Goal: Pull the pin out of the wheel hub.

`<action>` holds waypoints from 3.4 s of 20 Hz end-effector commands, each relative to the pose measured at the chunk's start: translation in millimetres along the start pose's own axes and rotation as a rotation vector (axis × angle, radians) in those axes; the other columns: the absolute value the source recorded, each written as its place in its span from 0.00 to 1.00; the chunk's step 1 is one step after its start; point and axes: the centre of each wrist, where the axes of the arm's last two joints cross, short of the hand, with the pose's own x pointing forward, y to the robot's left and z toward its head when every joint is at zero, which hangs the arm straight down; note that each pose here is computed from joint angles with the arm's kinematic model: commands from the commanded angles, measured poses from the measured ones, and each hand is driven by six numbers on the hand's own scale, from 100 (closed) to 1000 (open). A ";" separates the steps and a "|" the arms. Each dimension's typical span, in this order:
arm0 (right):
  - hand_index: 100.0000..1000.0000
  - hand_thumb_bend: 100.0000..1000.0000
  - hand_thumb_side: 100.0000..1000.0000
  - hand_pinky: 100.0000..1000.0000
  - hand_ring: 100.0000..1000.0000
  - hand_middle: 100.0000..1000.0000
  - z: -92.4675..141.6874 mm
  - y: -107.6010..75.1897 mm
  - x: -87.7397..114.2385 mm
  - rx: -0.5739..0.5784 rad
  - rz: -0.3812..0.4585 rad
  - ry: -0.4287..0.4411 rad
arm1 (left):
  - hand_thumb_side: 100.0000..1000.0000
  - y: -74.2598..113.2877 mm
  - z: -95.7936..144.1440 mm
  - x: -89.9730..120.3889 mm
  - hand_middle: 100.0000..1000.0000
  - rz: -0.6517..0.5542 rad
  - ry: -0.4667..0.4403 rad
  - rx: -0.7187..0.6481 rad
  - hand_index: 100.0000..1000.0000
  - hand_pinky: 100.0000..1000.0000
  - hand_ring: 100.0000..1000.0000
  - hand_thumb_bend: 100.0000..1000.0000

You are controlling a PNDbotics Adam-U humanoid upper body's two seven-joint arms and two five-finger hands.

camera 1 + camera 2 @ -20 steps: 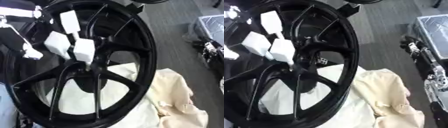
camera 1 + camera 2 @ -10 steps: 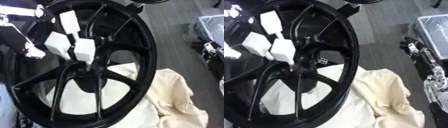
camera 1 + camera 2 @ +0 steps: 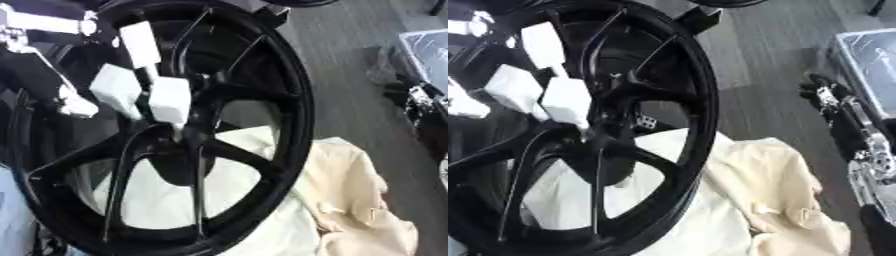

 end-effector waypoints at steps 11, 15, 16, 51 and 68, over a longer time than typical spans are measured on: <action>0.89 0.00 0.68 1.00 0.85 0.77 -2.3 -6.3 6.4 -0.003 0.021 -0.019 | 0.00 9.8 9.3 5.4 0.46 -0.027 0.006 0.031 0.37 0.63 0.52 0.03; 0.89 0.00 0.67 1.00 0.85 0.77 -2.3 -6.8 7.0 -0.003 0.020 -0.021 | 0.00 13.1 15.7 7.9 0.43 -0.044 0.008 0.055 0.28 0.61 0.49 0.01; 0.89 0.00 0.67 1.00 0.85 0.77 -2.2 -6.8 7.1 -0.003 0.020 -0.021 | 0.00 14.5 18.5 9.0 0.43 -0.047 0.006 0.067 0.27 0.61 0.49 0.01; 0.89 0.00 0.63 1.00 0.85 0.77 9.6 -30.6 13.5 -0.143 0.030 -0.063 | 0.00 -124.4 172.2 -80.6 0.38 0.465 0.525 0.903 0.18 0.56 0.44 0.00; 0.89 0.00 0.64 1.00 0.85 0.77 6.3 -28.8 15.1 -0.151 0.012 -0.071 | 0.68 -175.6 158.7 -106.5 0.79 0.593 0.708 0.808 0.94 0.83 0.80 0.71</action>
